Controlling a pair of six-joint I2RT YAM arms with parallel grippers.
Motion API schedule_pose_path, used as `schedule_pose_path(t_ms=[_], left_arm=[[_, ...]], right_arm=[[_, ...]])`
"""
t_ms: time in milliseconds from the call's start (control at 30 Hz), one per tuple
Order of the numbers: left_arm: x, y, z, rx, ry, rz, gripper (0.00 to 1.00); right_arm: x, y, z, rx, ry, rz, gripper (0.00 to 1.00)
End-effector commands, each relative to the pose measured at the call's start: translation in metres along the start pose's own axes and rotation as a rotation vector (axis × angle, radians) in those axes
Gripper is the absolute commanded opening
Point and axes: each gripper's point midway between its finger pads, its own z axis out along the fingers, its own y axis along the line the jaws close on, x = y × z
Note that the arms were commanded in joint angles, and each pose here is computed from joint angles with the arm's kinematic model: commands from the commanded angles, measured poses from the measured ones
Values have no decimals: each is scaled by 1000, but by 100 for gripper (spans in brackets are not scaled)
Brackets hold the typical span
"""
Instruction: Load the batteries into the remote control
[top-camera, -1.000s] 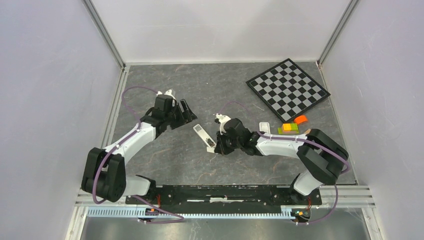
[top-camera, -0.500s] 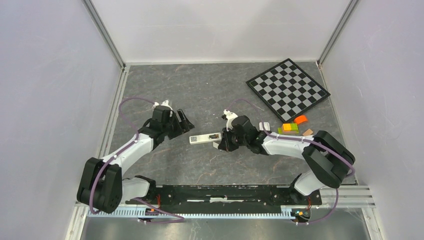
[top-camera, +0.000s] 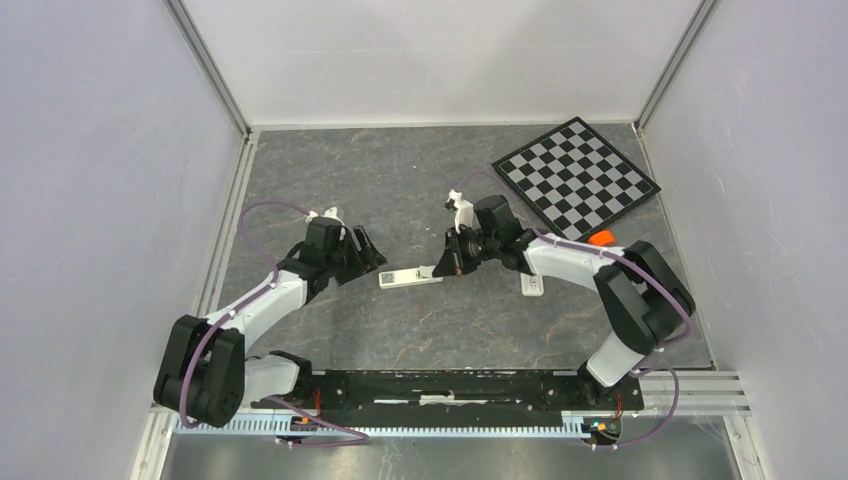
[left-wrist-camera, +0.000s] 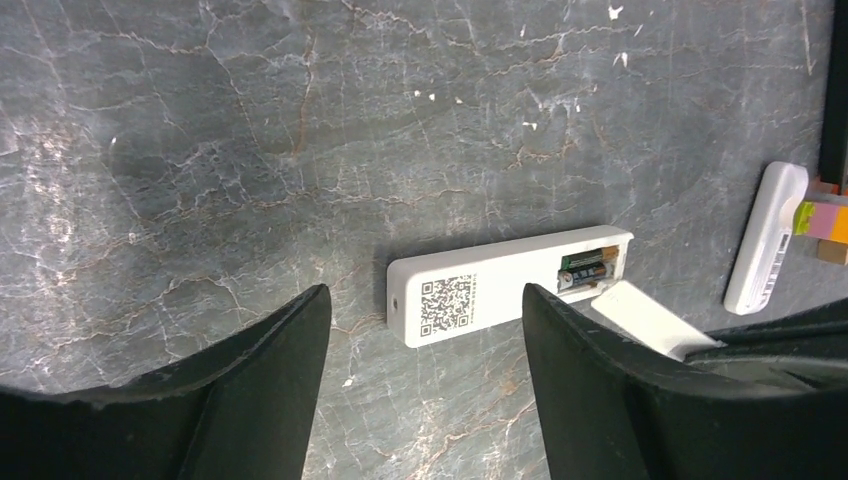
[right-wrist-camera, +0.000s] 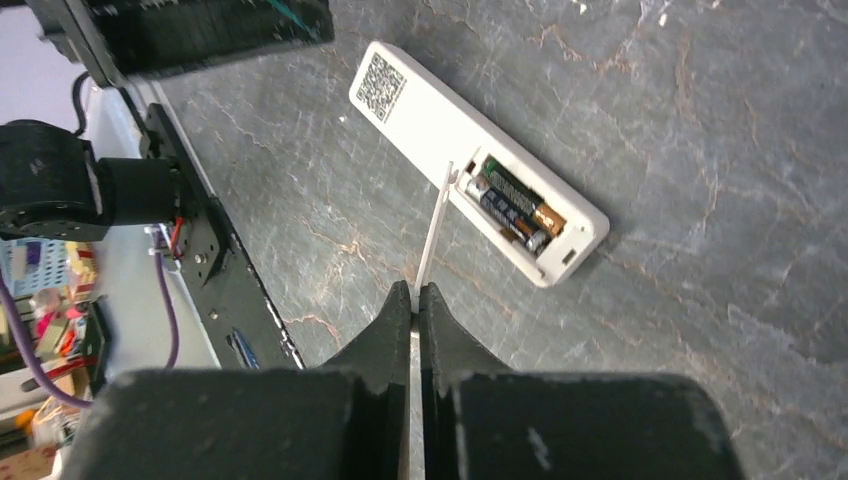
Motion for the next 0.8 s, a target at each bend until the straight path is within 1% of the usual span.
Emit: schedule_pose_path(t_ms=[0,233,400,667,767], left_arm=[[7,1,6,9,35,-3,74],[17,-3,16,44,100,7,66],[21,-4,21,54,127,9,61],[21,-3,25,53,137,19,56],[21,-3,28,53,139,22,52]], right_arm=[[-12,6,3,-103,48,18,0],[-2,-8,10,-129,133,99,0],[0,-15,13,-135,149,136,0],[4,-20,17,-180,176,208,0],[4,-21,16,-204,175,241,0]])
